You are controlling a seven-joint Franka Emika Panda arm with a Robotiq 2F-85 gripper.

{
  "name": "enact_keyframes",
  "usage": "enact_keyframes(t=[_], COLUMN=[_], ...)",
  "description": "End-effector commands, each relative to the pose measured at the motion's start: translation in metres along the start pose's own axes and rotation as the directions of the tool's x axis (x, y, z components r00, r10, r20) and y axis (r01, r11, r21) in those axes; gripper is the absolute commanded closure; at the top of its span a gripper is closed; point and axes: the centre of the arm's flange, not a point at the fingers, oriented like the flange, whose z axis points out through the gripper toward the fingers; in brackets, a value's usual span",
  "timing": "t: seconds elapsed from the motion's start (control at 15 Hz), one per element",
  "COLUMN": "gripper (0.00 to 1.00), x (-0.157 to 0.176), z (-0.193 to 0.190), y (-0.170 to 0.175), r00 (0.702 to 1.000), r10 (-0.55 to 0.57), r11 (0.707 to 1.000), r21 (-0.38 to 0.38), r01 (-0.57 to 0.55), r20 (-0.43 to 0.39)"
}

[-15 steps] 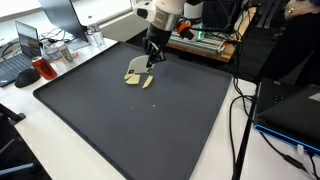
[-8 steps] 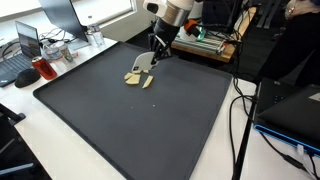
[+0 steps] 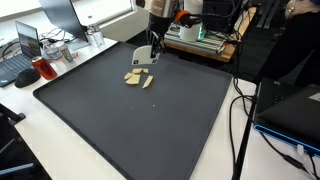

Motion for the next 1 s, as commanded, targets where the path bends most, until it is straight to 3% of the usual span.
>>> enact_keyframes(t=[0.0, 0.2, 0.6, 0.93], gripper=[0.99, 0.99, 0.99, 0.99], x=[0.002, 0.006, 0.009, 0.013], z=[-0.005, -0.005, -0.006, 0.000], y=[0.038, 0.068, 0.129, 0.167], r00=[0.994, 0.983, 0.953, 0.894], r10=[0.058, 0.136, 0.291, 0.442], r11=[0.995, 0.978, 0.922, 0.828], r21=[0.077, 0.143, 0.241, 0.347], r01=[-0.065, -0.154, -0.304, -0.440], r20=[0.087, 0.124, 0.088, 0.079])
